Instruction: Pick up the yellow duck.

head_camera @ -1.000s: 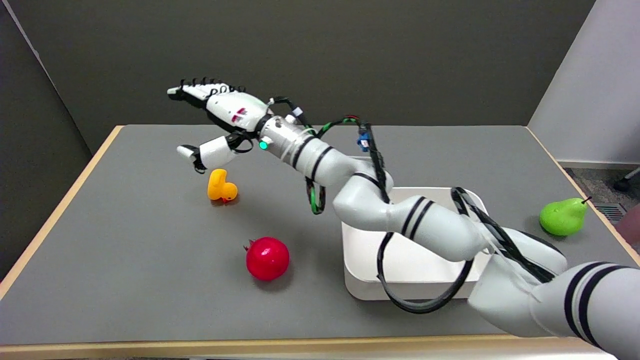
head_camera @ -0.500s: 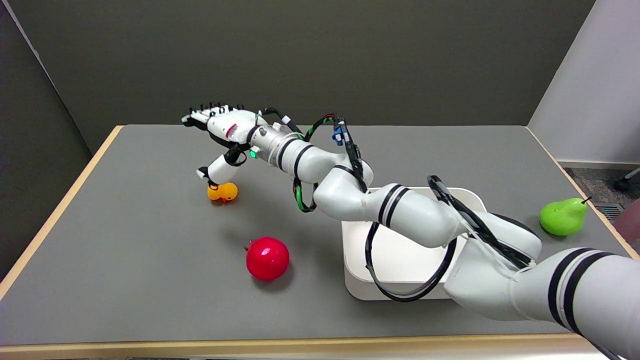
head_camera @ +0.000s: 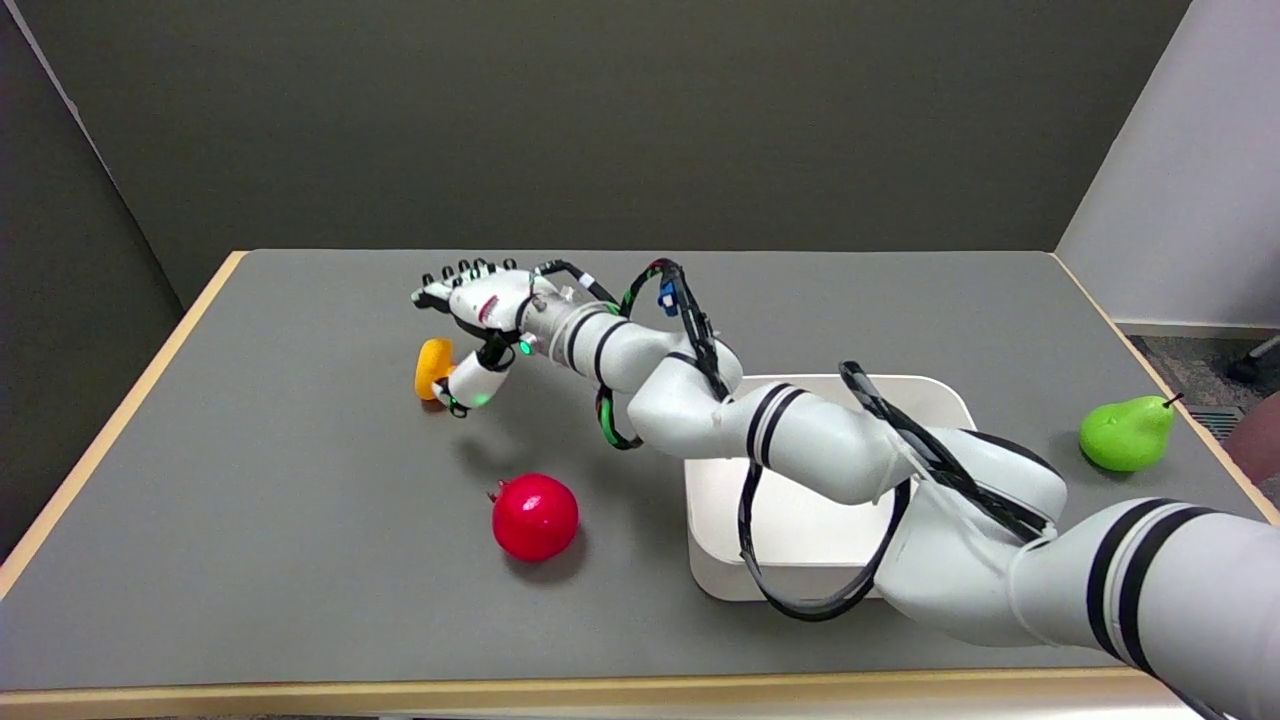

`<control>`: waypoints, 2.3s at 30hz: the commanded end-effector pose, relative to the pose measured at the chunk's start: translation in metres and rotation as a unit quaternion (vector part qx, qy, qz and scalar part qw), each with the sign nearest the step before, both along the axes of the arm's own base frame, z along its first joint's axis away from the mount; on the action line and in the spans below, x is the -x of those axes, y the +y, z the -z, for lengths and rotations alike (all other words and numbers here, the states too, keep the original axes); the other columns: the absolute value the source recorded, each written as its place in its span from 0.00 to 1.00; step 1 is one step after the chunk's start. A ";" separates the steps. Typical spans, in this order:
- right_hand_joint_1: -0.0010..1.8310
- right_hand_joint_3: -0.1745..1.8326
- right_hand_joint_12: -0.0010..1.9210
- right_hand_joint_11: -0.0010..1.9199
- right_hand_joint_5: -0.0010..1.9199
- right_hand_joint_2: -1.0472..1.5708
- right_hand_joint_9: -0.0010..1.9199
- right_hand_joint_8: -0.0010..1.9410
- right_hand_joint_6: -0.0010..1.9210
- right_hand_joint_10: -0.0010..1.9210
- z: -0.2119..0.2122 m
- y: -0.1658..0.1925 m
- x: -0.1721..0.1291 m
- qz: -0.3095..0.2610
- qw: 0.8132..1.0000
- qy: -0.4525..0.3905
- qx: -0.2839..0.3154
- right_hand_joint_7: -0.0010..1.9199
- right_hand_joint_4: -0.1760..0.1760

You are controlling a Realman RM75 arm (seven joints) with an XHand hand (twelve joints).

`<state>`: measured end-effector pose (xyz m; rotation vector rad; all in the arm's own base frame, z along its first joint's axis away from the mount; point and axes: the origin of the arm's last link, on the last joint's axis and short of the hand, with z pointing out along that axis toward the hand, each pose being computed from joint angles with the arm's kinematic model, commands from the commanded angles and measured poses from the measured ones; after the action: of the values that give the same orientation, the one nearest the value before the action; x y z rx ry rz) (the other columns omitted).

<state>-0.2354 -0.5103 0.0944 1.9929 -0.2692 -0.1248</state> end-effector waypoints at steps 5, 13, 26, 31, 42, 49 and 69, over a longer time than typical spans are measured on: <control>0.44 0.59 0.33 0.00 0.02 0.62 0.01 0.09 0.21 0.16 -0.001 0.011 0.035 0.036 0.999 0.001 0.008 0.04 0.50; 0.44 0.59 0.34 0.00 0.02 0.62 0.01 0.10 0.21 0.17 0.002 0.010 0.030 0.029 1.000 -0.002 0.003 0.03 0.51; 0.42 0.59 0.36 0.00 0.02 0.64 0.01 0.12 0.20 0.18 0.005 0.001 0.007 -0.009 1.000 -0.018 -0.002 0.03 0.51; 0.34 0.53 0.39 0.00 0.05 0.66 0.00 0.12 0.16 0.23 0.008 0.000 0.003 -0.016 1.000 -0.022 -0.005 0.05 0.54; 0.34 0.54 0.40 0.00 0.05 0.65 0.01 0.11 0.16 0.23 0.009 0.003 0.010 -0.005 1.000 -0.018 -0.005 0.06 0.54; 0.44 0.60 0.40 0.00 0.02 0.64 0.00 0.17 0.22 0.23 0.010 0.010 0.025 0.014 1.000 -0.015 -0.005 0.03 0.53; 0.34 0.58 0.49 0.00 0.06 0.65 0.02 0.14 0.21 0.25 0.038 0.029 0.026 0.014 0.998 -0.033 -0.050 0.06 0.71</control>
<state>-0.2573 -0.4915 0.0687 2.0566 -0.3174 -0.0973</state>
